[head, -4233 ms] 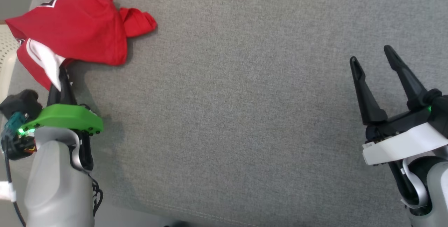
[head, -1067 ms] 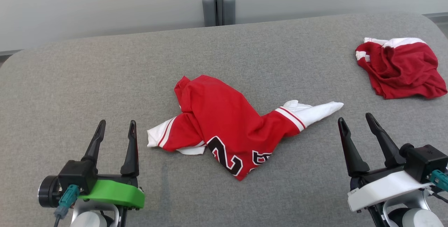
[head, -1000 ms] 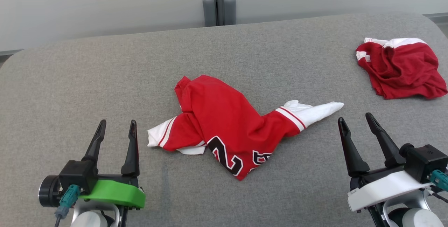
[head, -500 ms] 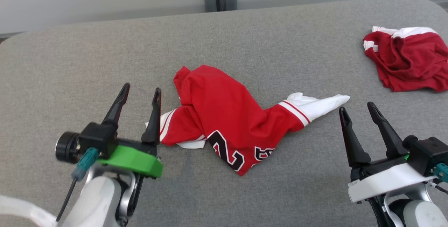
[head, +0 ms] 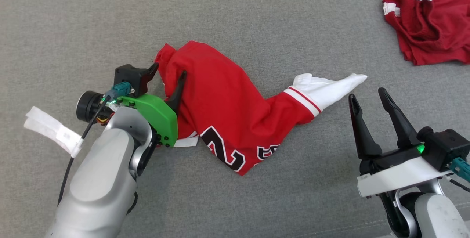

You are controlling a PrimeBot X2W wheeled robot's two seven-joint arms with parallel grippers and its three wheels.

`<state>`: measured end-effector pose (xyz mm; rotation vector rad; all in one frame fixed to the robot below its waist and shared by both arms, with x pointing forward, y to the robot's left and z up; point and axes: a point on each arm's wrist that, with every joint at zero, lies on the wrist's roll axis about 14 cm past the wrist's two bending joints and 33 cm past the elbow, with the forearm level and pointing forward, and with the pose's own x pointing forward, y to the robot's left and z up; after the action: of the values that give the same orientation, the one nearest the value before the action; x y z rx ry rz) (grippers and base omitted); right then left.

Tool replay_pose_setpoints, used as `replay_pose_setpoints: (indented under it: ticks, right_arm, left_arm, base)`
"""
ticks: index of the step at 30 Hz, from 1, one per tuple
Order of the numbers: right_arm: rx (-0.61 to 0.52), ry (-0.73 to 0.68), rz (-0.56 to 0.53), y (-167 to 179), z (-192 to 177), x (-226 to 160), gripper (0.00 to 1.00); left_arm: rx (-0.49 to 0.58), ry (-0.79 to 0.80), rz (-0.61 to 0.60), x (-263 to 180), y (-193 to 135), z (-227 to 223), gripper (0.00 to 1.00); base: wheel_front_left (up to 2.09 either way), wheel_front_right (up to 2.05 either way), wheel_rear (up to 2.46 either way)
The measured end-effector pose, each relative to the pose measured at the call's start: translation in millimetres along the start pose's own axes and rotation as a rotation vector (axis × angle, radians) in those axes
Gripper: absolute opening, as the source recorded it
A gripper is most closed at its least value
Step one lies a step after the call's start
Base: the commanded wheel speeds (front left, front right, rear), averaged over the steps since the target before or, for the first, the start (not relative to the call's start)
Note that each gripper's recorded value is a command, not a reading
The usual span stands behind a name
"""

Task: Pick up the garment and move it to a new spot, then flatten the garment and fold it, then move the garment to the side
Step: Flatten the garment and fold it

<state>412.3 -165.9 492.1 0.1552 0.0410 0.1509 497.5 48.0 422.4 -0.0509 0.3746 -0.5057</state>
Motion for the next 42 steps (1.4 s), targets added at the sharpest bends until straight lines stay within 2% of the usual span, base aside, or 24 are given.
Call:
replay_pose_setpoints:
  ticks: [1, 2, 3, 10, 13, 16, 22, 26, 27, 31, 32, 33, 34, 36, 42]
  right_arm:
    - [0.002, 0.006, -0.008, -2.6, -2.2, -0.3, 1.0]
    - [0.002, 0.009, -0.017, -5.2, -4.0, -1.0, 1.0]
    - [0.001, 0.011, -0.024, -7.5, -5.3, -1.4, 1.0]
    - [0.002, 0.004, -0.047, -14.3, -5.3, -0.2, 1.0]
    - [0.003, -0.004, -0.043, -12.9, -3.1, 0.9, 1.0]
    - [0.005, -0.005, -0.03, -8.6, -2.5, 1.7, 1.0]
    - [0.011, -0.019, 0.001, 1.9, 2.3, 5.9, 1.0]
    - [0.015, -0.027, 0.026, 10.4, 6.2, 9.0, 1.0]
    - [0.017, -0.034, 0.038, 14.9, 9.0, 9.8, 1.0]
    - [0.015, -0.043, 0.049, 18.9, 14.2, 8.9, 1.0]
    - [0.014, -0.043, 0.048, 18.7, 14.8, 8.0, 1.0]
    - [0.009, -0.041, 0.045, 17.9, 15.1, 6.6, 1.0]
    - [0.006, -0.041, 0.043, 17.1, 15.7, 5.2, 1.0]
    - [0.003, -0.047, 0.041, 16.7, 18.9, 3.7, 1.0]
    - [-0.02, -0.056, 0.037, 14.9, 27.2, -4.3, 1.0]
  left_arm:
    - [-0.004, 0.028, -0.007, 3.8, -0.5, -7.5, 1.0]
    - [-0.007, 0.04, -0.015, 7.0, -1.9, -11.6, 0.6]
    - [-0.009, 0.044, -0.019, 9.4, -2.5, -13.2, 0.0]
    - [0.024, -0.063, -0.03, 8.7, 0.3, 11.8, 0.0]
    - [0.052, -0.124, -0.008, -6.7, 5.1, 26.2, 0.0]
    - [0.051, -0.132, 0.042, -35.2, 14.5, 22.0, 0.0]
    - [-0.075, -0.068, 0.215, -104.1, 32.9, -12.2, 0.0]
    - [-0.182, 0.033, 0.288, -140.8, 29.2, -48.7, 0.0]
    - [-0.247, 0.096, 0.314, -156.1, 26.1, -71.1, 0.0]
    - [-0.335, 0.188, 0.334, -170.6, 19.1, -107.6, 0.0]
    - [-0.347, 0.177, 0.337, -170.5, 18.8, -108.9, 0.16]
    - [-0.352, 0.147, 0.344, -169.3, 20.0, -106.4, 0.91]
    - [-0.352, 0.121, 0.348, -168.0, 21.2, -104.0, 1.0]
    - [-0.343, 0.042, 0.363, -164.1, 26.0, -92.0, 1.0]
    - [-0.19, -0.27, 0.391, -154.6, 40.2, -20.1, 1.0]
  base:
    - [0.0, 0.0, 0.0]
    - [0.0, 0.0, 0.0]
    - [0.0, 0.0, 0.0]
    - [0.0, 0.0, 0.0]
    - [0.0, 0.0, 0.0]
    - [0.0, 0.0, 0.0]
    - [0.0, 0.0, 0.0]
    - [0.0, 0.0, 0.0]
    - [0.0, 0.0, 0.0]
    - [0.0, 0.0, 0.0]
    - [0.0, 0.0, 0.0]
    - [0.0, 0.0, 0.0]
    - [0.0, 0.0, 0.0]
    - [0.0, 0.0, 0.0]
    - [0.0, 0.0, 0.0]
